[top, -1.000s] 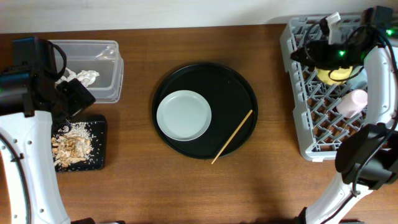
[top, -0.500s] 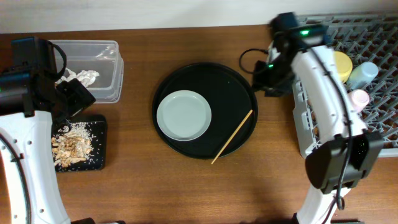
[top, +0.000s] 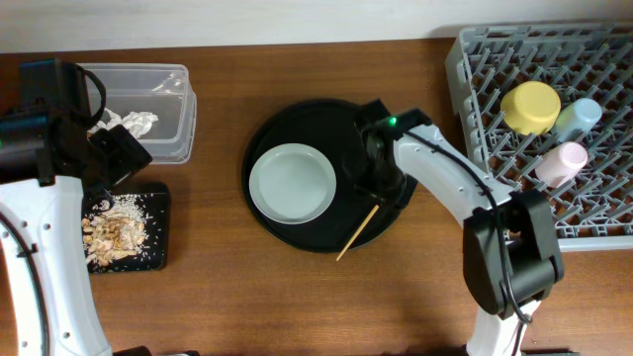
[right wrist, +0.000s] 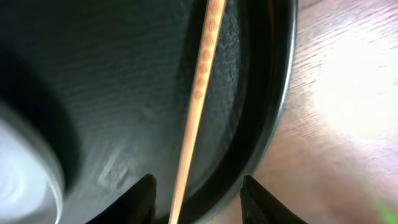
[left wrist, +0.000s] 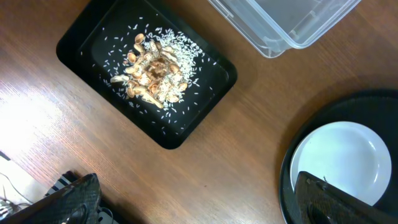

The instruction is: Sort waste into correct bins and load items into the dishwasher rack

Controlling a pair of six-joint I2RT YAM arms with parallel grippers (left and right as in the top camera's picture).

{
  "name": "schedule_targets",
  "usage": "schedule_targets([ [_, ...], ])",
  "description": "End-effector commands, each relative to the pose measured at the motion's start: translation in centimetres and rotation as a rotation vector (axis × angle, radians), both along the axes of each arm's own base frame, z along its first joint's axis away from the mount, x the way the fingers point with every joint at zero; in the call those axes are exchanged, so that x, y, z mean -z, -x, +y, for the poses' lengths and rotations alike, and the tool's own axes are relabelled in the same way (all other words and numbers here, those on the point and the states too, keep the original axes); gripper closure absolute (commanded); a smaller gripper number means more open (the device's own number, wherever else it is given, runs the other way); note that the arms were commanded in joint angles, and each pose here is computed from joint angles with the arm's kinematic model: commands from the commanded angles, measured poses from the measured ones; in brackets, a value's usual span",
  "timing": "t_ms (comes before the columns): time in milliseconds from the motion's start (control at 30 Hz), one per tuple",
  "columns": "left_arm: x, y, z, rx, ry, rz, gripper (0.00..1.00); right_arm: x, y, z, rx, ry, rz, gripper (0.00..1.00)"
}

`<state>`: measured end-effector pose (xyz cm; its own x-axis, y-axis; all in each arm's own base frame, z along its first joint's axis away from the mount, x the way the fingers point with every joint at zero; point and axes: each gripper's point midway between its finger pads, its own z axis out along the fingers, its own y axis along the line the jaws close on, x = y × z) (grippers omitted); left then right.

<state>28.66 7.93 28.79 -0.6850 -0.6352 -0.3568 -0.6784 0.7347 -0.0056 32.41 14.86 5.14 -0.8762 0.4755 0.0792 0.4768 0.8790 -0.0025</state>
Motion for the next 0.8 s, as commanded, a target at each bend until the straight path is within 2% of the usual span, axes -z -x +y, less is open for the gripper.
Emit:
schedule_targets([
  [0, -0.4, 0.2, 0.1, -0.003, -0.007, -0.013, 0.01, 1.5, 0.5, -0.3, 0.053, -0.004, -0.014, 0.55],
  [400, -0.4, 0.2, 0.1, -0.003, -0.007, -0.013, 0.01, 3.2, 0.3, 0.1, 0.108, -0.017, -0.014, 0.54],
  [767, -0.4, 0.2, 0.1, -0.003, -0.007, -0.013, 0.01, 4.3, 0.9, 2.3, 0.034, 0.007, -0.026, 0.58],
])
